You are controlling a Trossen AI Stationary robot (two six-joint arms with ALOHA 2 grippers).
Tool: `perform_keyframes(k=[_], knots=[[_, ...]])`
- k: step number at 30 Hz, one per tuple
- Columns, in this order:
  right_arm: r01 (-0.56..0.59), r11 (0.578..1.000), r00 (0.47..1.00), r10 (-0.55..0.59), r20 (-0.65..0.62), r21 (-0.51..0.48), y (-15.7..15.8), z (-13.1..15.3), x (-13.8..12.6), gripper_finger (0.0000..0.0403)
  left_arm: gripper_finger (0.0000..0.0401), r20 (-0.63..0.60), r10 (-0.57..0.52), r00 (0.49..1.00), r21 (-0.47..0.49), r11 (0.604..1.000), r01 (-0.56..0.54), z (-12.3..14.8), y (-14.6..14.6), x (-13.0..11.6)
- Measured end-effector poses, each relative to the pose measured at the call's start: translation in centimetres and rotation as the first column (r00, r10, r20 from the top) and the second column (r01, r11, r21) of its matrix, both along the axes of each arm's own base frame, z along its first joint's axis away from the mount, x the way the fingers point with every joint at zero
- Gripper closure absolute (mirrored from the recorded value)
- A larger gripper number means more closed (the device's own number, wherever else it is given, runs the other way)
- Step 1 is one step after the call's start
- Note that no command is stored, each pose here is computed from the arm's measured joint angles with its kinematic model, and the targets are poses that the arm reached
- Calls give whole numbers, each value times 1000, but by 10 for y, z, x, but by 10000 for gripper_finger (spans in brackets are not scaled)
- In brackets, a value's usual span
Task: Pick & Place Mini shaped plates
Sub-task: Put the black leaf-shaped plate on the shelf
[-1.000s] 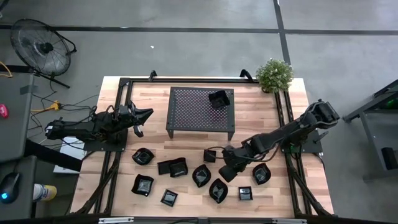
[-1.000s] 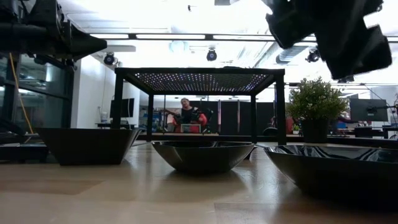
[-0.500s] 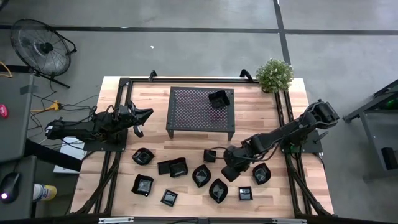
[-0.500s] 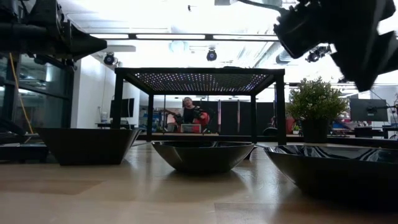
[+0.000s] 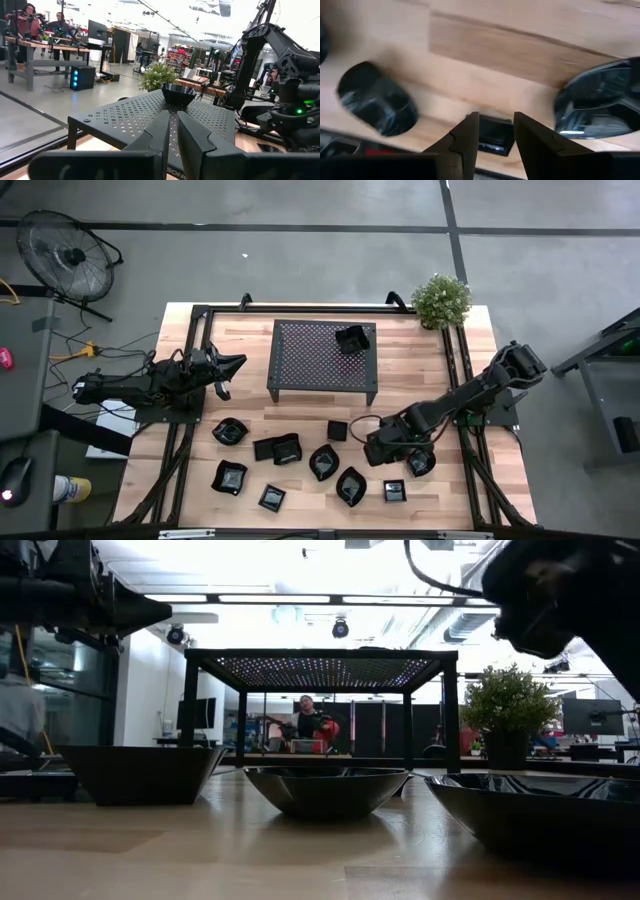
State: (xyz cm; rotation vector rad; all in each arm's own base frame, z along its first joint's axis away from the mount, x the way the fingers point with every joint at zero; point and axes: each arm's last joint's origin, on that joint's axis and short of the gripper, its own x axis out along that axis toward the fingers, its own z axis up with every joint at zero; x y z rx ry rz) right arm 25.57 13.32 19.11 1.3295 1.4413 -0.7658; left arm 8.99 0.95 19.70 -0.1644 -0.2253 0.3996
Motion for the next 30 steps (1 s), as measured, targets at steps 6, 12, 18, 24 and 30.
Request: perform_keyframes(k=[6,12,18,24,30], knots=[[53,998,994,-55,-93,-25,2,-16,-15,284,368,0,0,1000,0,1000,0,0,0,0],[71,996,986,-79,-146,-56,-2,-28,-24,284,368,0,0,1000,0,1000,0,0,0,0],[69,995,983,-80,-167,-71,-5,-35,-29,284,368,0,0,1000,0,1000,0,0,0,0],[73,993,986,-85,-147,-89,-8,-38,-29,284,368,0,0,1000,0,1000,0,0,0,0],[73,991,985,-89,-145,-114,-9,-38,-30,284,368,0,0,1000,0,1000,0,0,0,0]])
